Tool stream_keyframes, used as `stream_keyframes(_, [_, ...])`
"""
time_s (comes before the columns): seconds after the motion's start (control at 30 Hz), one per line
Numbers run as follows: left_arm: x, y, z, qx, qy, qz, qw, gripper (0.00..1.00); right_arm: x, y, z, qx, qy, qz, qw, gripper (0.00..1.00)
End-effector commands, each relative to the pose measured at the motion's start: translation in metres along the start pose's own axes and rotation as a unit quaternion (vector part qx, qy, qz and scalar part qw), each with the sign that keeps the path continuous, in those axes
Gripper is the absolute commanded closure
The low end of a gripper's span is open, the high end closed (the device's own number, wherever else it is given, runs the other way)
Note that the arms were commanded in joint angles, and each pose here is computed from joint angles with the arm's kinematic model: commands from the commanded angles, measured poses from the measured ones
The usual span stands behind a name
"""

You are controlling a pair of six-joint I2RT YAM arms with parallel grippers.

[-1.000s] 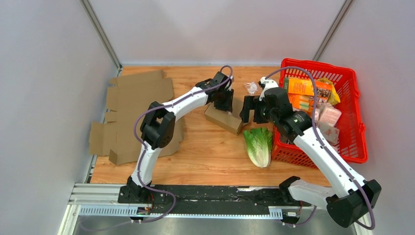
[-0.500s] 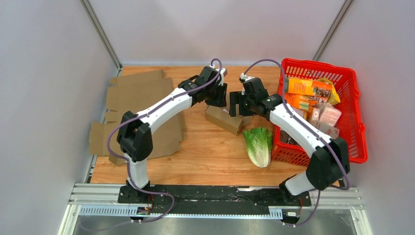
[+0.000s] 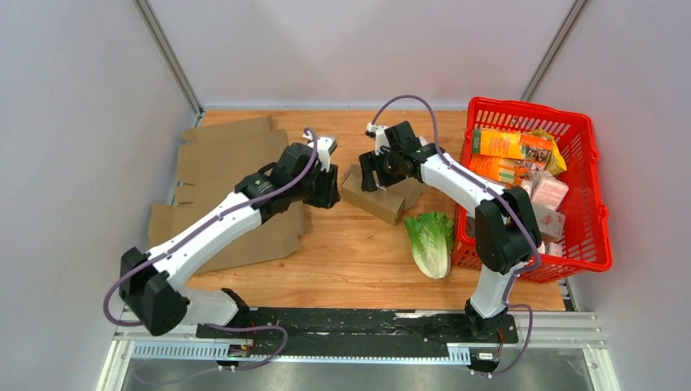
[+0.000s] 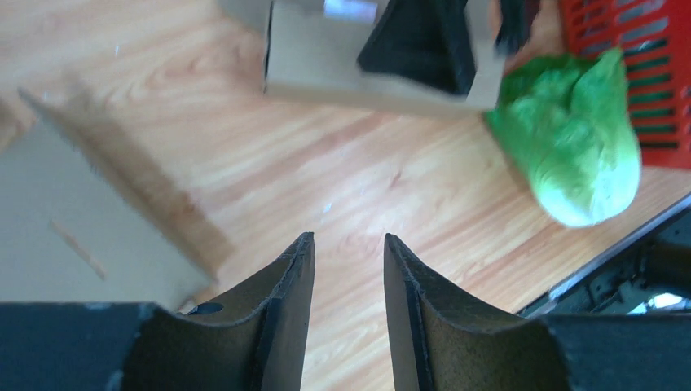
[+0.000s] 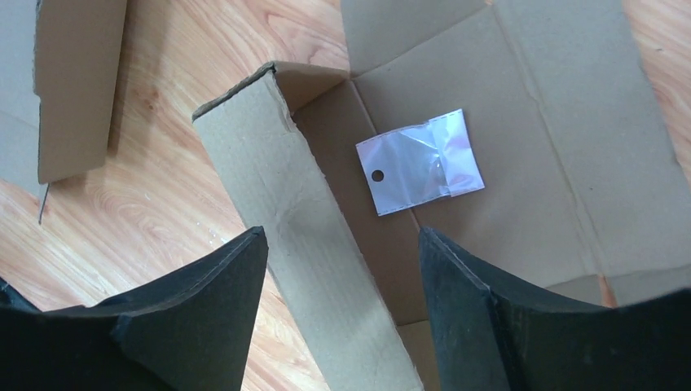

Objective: Fold the paper box

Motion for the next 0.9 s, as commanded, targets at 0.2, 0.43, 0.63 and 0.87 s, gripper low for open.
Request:
stream_keyframes(0.2, [0.061, -0.039, 0.044, 0.009, 0.028, -0.048, 0.998, 0.56, -0.013, 0.014, 0.017, 0.055, 0.096, -0.039, 0.993, 0.42])
stream_keyframes(0.43, [0.062, -0.048, 0.057, 0.020, 0.052, -0.048, 0.997, 0.57, -0.018, 0.001, 0.043, 0.081, 0.060, -0.029, 0.995, 0.58])
stream_keyframes(0.63, [0.045, -0.040, 0.078, 0.061, 0.092, -0.056, 0.992, 0.59, -0.022, -0.013, 0.063, 0.105, -0.022, -0.007, 0.994, 0.70])
stream_keyframes(0.87, [0.008, -0.019, 0.095, 0.158, 0.070, -0.049, 0.984, 0.54, -0.029, -0.033, 0.083, 0.133, -0.041, -0.013, 0.990, 0.65])
Point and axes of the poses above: each gripper's point midway between its finger pads, its own x axis back along the fingers, its own z axis along the line the jaws close on, y = z × x, the point moved 1 cm from there along x, back along the fingers, and after that the axes turned 14 degrees about x, right-handed, at the moved point
